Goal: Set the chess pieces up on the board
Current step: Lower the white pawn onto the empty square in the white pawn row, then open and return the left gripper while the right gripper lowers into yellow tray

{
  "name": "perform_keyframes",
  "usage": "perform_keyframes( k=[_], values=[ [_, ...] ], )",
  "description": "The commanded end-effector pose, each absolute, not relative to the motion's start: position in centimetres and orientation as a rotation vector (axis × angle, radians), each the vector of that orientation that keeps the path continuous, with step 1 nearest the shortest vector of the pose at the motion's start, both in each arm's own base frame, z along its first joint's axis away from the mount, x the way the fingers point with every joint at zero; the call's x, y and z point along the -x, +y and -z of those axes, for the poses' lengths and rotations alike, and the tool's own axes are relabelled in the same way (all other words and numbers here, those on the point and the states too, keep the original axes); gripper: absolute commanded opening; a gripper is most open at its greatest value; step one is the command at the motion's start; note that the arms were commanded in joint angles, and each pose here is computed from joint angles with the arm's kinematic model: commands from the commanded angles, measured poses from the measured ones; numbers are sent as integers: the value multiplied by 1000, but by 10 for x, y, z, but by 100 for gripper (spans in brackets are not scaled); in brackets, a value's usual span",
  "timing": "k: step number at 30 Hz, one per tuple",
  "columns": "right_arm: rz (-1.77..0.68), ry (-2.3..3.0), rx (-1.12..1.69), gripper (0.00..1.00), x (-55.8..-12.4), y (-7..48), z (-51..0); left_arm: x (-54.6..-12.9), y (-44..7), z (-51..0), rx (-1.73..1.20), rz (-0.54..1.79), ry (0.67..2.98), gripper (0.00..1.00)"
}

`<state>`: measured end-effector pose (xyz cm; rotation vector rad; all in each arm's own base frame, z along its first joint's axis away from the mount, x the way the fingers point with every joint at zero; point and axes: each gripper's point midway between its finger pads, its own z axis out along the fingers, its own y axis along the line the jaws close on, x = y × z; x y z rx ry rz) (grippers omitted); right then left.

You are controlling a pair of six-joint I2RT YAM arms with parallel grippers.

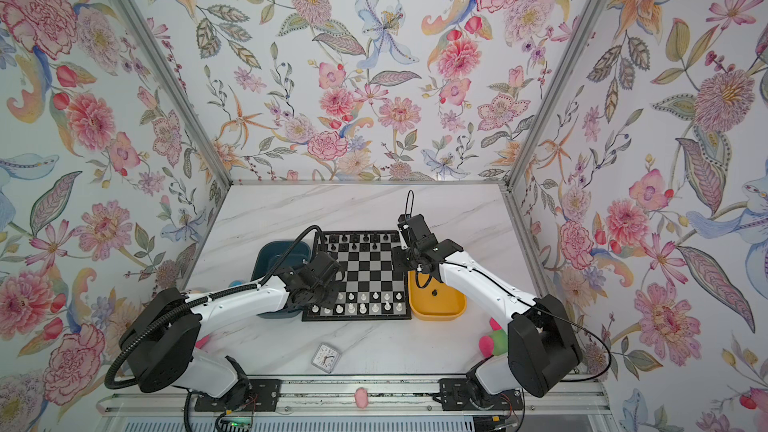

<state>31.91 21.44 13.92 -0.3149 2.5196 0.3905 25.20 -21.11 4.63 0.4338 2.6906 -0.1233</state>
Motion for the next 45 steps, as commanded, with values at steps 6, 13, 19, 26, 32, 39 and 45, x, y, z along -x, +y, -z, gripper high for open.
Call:
perform_keyframes(
  k=[6,13,19,26,32,39,45],
  values=[
    [-380,2524,300,26,-318,213,-136,-246,-205,-38,-447,64,2708,19],
    [-379,2520,296,26,-317,212,-138,-249,-205,-44,-438,61,2694,21],
    [-378,2512,289,27,-316,210,-142,-254,-208,-53,-449,52,2678,22],
    [-365,2497,281,27,-316,207,-147,-261,-210,-68,-459,31,2650,23],
    [-356,2496,275,27,-315,204,-148,-266,-212,-79,-448,41,2624,24],
    [-294,2529,286,28,-307,187,-151,-287,-214,-109,-413,38,2533,26],
    [-178,2625,229,29,-292,150,-139,-321,-206,-134,-325,104,2451,27]
  ],
)
